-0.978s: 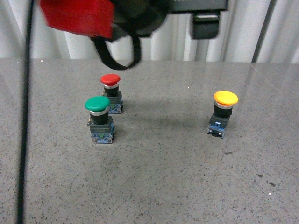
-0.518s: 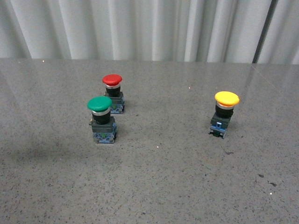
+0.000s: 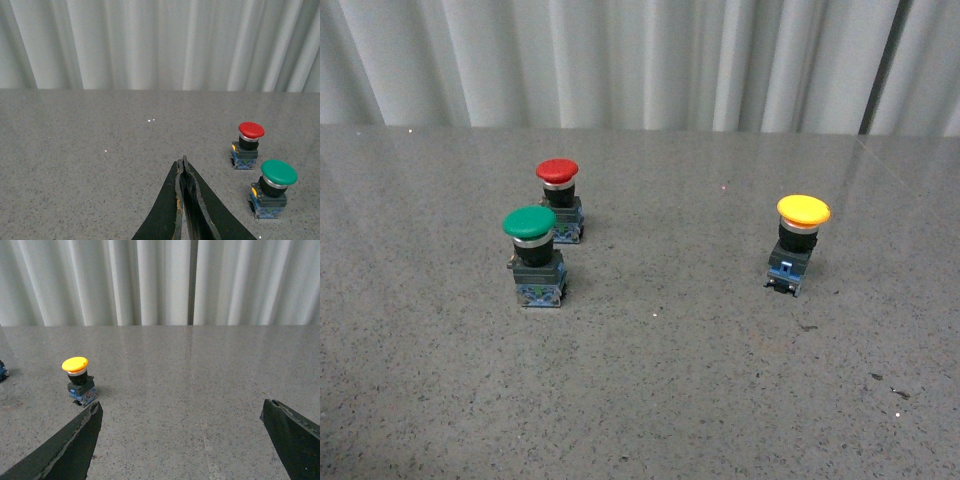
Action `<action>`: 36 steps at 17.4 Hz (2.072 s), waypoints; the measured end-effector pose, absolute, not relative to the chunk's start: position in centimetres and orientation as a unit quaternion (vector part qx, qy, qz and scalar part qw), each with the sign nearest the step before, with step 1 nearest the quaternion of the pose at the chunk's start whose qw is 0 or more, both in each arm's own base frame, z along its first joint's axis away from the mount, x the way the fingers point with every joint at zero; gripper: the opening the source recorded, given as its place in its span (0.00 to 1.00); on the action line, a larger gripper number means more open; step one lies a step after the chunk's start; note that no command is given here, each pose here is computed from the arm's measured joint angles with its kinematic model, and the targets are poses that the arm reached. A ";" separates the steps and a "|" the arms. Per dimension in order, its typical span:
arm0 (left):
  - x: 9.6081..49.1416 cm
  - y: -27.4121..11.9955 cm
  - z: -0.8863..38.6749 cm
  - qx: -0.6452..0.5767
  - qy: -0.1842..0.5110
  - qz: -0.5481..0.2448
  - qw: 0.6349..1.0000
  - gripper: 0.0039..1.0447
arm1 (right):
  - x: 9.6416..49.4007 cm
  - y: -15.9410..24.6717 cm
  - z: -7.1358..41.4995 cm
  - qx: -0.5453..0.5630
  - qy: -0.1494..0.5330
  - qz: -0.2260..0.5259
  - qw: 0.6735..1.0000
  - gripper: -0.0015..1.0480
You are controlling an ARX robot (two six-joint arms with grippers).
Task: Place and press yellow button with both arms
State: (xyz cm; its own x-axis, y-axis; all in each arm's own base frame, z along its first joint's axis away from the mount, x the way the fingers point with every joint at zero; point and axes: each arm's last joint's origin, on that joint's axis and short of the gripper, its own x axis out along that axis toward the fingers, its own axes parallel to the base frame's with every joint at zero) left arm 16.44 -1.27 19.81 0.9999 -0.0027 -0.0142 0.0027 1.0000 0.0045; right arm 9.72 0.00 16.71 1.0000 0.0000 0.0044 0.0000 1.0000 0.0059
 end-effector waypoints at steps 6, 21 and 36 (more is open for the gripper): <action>14.1 0.0 18.1 0.001 0.006 -0.002 1.000 0.01 | 9.7 0.0 16.7 0.003 -0.002 0.000 1.000 0.94; 11.6 0.0 17.1 0.001 -0.006 0.000 1.000 0.01 | 9.7 0.0 16.7 0.003 -0.002 0.000 1.000 0.94; 9.7 0.0 16.8 0.001 -0.002 0.000 1.000 0.01 | 9.7 0.0 16.7 0.003 -0.002 0.000 1.000 0.94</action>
